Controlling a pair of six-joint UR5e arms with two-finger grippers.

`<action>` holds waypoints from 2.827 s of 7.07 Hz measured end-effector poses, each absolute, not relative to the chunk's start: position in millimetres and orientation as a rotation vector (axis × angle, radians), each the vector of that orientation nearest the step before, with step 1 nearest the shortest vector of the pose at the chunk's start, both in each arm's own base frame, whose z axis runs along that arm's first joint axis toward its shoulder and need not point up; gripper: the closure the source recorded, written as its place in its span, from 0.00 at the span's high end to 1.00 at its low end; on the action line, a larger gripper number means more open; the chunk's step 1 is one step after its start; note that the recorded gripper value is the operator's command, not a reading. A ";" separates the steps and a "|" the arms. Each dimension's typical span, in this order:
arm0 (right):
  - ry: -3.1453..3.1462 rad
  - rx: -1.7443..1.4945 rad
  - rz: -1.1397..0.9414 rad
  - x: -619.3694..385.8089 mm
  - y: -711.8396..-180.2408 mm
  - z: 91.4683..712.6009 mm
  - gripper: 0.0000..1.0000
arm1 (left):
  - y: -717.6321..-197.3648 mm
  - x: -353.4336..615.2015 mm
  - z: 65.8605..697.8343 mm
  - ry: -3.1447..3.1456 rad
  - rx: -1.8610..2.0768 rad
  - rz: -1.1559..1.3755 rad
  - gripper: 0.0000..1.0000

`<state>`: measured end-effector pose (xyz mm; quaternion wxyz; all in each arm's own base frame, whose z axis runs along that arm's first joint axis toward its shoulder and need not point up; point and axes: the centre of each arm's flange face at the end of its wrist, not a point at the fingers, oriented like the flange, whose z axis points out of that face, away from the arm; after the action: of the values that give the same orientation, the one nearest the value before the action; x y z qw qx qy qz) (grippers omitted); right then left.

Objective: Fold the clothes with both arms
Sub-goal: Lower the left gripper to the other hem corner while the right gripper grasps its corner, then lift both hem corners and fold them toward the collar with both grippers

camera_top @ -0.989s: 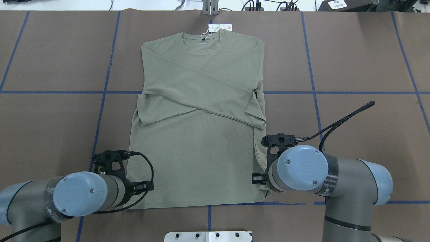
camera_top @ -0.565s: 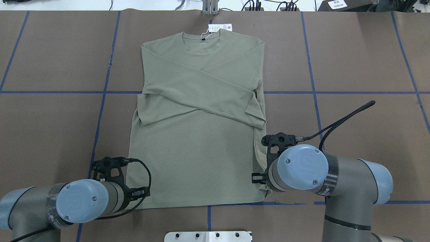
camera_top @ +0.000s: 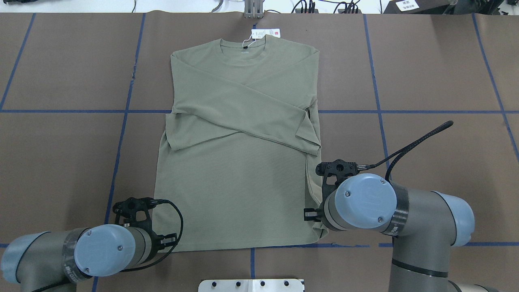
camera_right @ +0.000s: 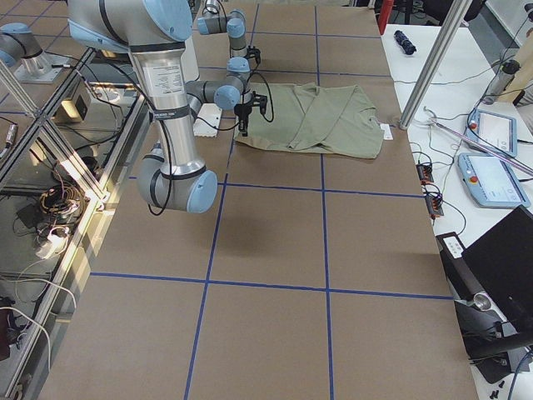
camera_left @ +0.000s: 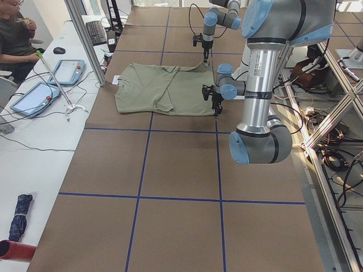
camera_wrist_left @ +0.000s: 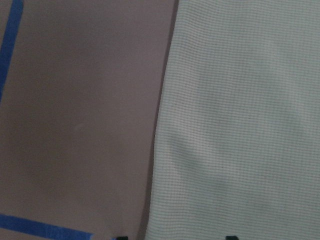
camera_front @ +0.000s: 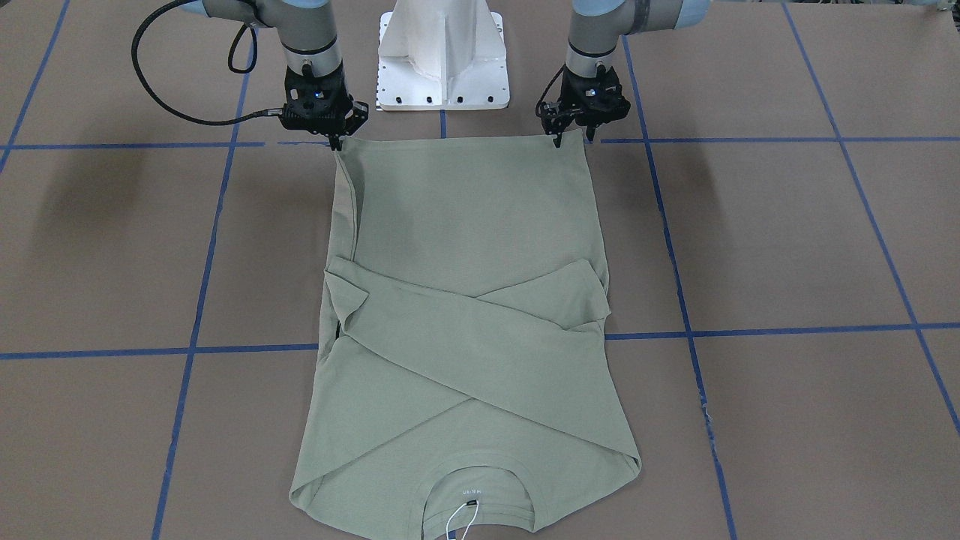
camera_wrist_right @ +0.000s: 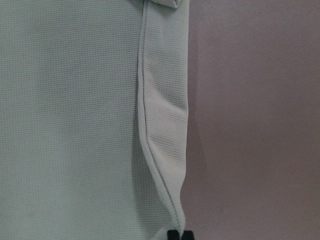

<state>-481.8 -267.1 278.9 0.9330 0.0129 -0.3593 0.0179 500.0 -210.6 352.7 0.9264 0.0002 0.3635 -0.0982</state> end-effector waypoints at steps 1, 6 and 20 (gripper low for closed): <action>-0.734 0.026 0.037 -481.9 -267.2 279.3 0.00 | -208.8 501.7 353.8 0.743 -0.001 -0.198 0.17; -0.733 0.025 0.039 -480.8 -268.5 280.1 0.00 | -206.0 492.4 335.0 0.780 -0.010 -0.190 0.00; -0.883 -0.114 0.080 -353.8 -282.7 256.4 0.00 | -218.1 365.2 207.8 0.921 -0.032 -0.137 0.00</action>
<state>-353.8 -282.7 256.4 0.9018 -0.0551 -0.4270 0.0384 365.2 -218.1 207.8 0.8934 -0.0154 0.4440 -0.0661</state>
